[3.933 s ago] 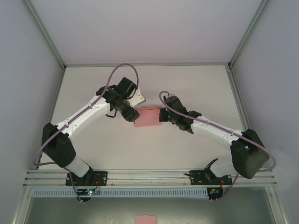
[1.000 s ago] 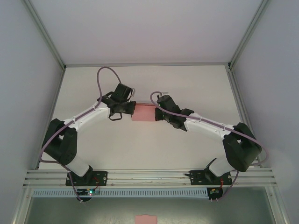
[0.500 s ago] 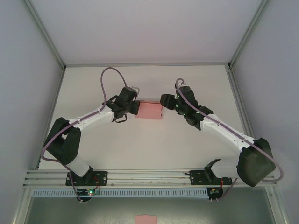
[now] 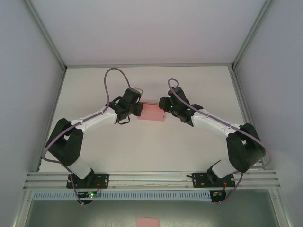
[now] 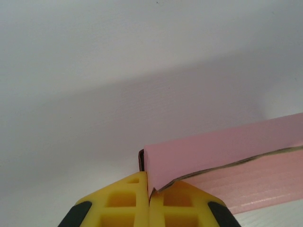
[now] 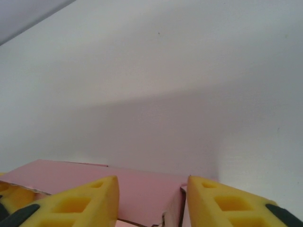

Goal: Assemble paper box

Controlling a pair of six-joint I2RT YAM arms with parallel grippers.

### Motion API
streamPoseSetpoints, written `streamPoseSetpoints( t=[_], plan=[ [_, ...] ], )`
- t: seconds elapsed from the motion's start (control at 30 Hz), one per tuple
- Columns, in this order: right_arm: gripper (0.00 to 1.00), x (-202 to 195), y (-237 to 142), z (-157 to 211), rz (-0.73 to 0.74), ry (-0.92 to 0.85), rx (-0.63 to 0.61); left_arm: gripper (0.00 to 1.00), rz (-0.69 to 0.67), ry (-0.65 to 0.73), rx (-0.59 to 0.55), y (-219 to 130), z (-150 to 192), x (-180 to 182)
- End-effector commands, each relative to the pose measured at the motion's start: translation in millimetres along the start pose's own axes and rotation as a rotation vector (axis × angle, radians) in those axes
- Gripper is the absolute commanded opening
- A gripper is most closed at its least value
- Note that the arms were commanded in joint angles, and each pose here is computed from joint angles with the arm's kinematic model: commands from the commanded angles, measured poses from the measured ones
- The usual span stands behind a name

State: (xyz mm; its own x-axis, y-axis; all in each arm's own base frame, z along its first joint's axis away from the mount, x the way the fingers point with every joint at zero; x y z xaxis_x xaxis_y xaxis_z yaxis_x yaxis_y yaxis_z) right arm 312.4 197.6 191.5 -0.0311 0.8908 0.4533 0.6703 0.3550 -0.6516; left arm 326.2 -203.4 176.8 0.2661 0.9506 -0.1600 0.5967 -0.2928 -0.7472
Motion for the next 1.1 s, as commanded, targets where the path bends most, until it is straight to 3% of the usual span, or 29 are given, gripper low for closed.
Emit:
streamPoseSetpoints(
  t=[0.0, 0.13, 0.3, 0.37, 0.43, 0.67, 0.77, 0.93, 1.0, 1.07],
  plan=[
    [0.38, -18.9, 13.1, 44.3, 0.104, -0.003, 0.159, 0.0, -0.038, 0.015, 0.297, 13.7, 65.4, 6.9],
    [0.38, -41.9, 18.1, 72.7, 0.178, 0.026, 0.228, 0.04, -0.002, 0.005, 0.299, 11.5, 64.3, 3.6],
    [0.3, -56.3, 26.4, 95.7, 0.219, 0.044, 0.314, 0.07, 0.038, -0.028, 0.301, 9.5, 62.3, -1.3],
    [0.28, -61.0, 27.7, 102.7, 0.235, 0.05, 0.34, 0.16, 0.051, -0.04, 0.293, 6.3, 59.7, -2.8],
    [0.25, -64.1, 27.6, 105.3, 0.256, 0.054, 0.348, 0.18, 0.062, -0.046, 0.284, 2.2, 57.1, -4.1],
    [0.22, -81.3, 25.0, 120.4, 0.318, 0.081, 0.384, 0.39, 0.106, -0.051, 0.259, -14.3, 47.7, -9.1],
    [0.2, -84.3, 24.6, 122.9, 0.334, 0.086, 0.39, 0.43, 0.146, -0.058, 0.256, -21.8, 42.1, -14.0],
    [0.19, -86.6, 23.5, 125.7, 0.346, 0.091, 0.395, 0.74, 0.087, -0.094, 0.234, -37.7, 24.5, -8.8],
    [0.16, -87.7, 23.0, 125.3, 0.355, 0.093, 0.387, 0.91, 0.075, -0.122, 0.219, -43.4, 18.0, -6.2],
    [0.16, -88.5, 22.2, 124.5, 0.369, 0.09, 0.383, 1.0, 0.114, -0.16, 0.193, -49.5, 11.8, -6.6]
  ],
)
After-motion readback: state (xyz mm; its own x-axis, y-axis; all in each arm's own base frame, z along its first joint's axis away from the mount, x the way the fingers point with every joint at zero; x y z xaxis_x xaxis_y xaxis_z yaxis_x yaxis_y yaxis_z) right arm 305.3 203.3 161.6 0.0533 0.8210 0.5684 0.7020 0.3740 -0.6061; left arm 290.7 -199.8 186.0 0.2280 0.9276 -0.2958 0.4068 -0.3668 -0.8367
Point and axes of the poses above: each hand's point on the last joint's axis, 136 mm out from that joint toward the fingers, its own y axis out along the fingers, its own x axis along the line the jaws close on, z = x × y, the point moved 8 cm from there along -y, back along the fingers, and after that the axes turned 4 degrees about -y, right-handed, at the moved point
